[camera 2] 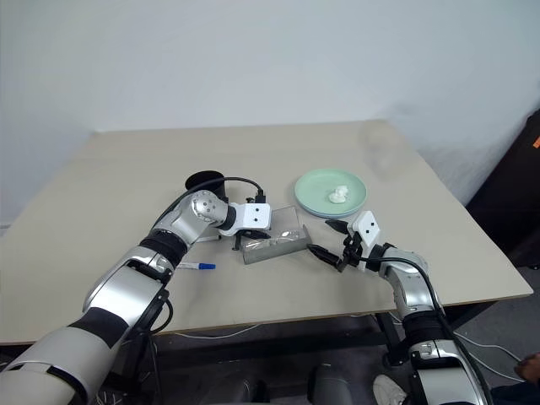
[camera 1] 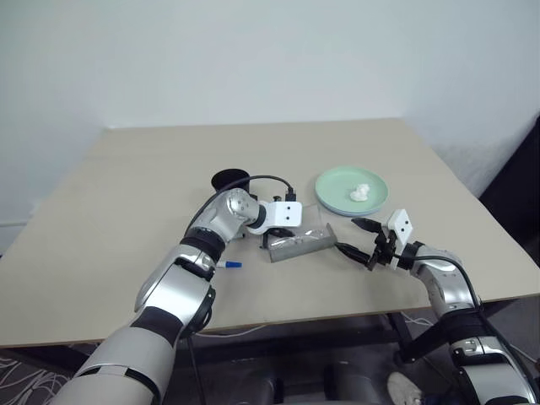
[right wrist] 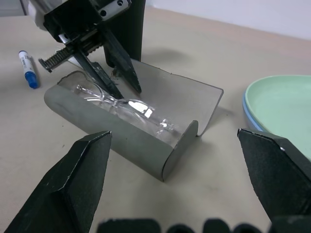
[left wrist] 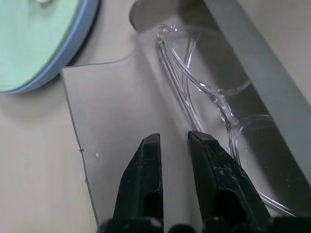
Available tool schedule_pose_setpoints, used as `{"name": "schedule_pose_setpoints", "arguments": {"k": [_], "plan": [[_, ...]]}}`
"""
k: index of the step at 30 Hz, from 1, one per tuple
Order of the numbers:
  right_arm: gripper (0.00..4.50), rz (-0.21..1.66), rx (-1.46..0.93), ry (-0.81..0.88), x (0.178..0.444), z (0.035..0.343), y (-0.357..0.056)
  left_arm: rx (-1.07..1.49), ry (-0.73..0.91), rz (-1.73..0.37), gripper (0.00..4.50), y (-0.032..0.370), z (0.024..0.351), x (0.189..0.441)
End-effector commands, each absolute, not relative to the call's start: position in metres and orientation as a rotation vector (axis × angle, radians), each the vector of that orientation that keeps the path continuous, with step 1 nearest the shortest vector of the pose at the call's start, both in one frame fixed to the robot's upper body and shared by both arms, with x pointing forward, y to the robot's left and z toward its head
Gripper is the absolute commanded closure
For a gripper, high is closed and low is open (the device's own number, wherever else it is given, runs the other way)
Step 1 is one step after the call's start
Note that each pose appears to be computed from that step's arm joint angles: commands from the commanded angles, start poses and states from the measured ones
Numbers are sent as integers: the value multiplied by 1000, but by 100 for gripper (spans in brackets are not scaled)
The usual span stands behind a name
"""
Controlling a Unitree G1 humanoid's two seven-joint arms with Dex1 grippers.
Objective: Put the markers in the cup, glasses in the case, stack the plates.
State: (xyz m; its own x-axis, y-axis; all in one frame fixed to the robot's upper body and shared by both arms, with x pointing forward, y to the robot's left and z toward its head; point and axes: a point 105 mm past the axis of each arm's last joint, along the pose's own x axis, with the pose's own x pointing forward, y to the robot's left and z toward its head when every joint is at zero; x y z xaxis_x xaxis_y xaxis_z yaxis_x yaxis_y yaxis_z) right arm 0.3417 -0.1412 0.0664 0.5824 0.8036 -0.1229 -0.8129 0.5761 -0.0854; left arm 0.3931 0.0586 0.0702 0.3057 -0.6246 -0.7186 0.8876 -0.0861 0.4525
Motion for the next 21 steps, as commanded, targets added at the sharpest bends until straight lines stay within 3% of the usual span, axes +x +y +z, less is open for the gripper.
{"name": "schedule_pose_setpoints", "arguments": {"k": [1,9,21], "plan": [[0,949,-163,3,346,84,-138,1112,310,-1307,360,56,69,392],[0,949,-165,1,346,85,-137,1116,286,-1282,360,55,69,393],[0,958,-166,0,348,87,-134,789,57,-1143,360,34,167,423]]}}
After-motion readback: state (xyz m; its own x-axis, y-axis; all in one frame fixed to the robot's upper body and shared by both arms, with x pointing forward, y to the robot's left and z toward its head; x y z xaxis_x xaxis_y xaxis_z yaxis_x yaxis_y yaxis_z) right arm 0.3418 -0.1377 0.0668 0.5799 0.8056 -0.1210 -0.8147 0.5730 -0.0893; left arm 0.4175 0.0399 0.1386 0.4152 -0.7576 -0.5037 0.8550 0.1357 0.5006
